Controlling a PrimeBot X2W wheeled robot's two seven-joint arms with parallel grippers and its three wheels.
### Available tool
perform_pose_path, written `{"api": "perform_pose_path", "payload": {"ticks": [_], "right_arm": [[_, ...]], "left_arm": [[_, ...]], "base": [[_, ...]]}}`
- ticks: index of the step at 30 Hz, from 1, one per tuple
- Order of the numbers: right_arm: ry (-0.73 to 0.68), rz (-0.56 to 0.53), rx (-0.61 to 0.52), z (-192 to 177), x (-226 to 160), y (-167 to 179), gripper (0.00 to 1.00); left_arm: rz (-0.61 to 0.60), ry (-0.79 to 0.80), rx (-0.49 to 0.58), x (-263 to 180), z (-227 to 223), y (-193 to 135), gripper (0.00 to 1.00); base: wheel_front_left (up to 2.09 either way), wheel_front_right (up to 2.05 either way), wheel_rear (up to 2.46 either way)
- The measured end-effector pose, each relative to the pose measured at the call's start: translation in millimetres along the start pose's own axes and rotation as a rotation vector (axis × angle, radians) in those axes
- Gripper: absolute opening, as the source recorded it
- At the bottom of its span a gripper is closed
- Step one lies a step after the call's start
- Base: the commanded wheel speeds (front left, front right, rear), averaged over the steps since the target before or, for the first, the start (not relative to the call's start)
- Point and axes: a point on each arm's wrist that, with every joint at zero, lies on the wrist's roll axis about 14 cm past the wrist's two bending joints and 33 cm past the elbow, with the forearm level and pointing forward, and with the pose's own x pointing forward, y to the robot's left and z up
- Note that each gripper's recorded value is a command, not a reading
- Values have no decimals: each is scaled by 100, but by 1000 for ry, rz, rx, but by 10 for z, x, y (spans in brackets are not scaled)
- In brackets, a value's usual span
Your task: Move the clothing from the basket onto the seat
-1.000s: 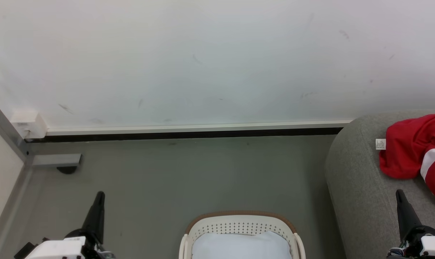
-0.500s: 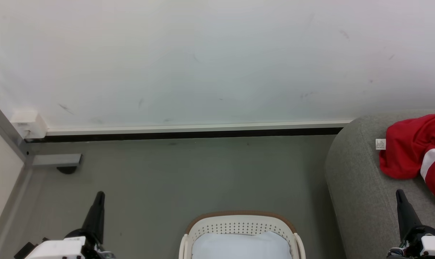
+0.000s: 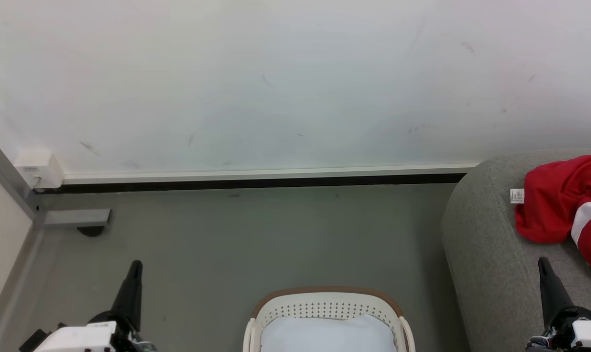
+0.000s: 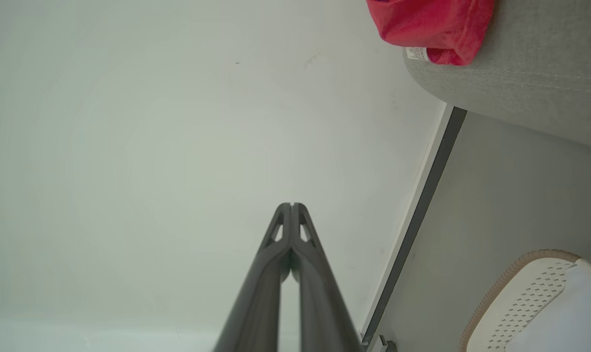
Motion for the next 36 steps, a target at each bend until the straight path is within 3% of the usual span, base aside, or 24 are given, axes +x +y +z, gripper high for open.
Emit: {"api": "perform_pose_path", "payload": {"ticks": [36], "right_arm": [[1,0,-2,1,0,0,0]], "left_arm": [[0,0,0,0,0,0,0]], "base": [[0,0,0]]}}
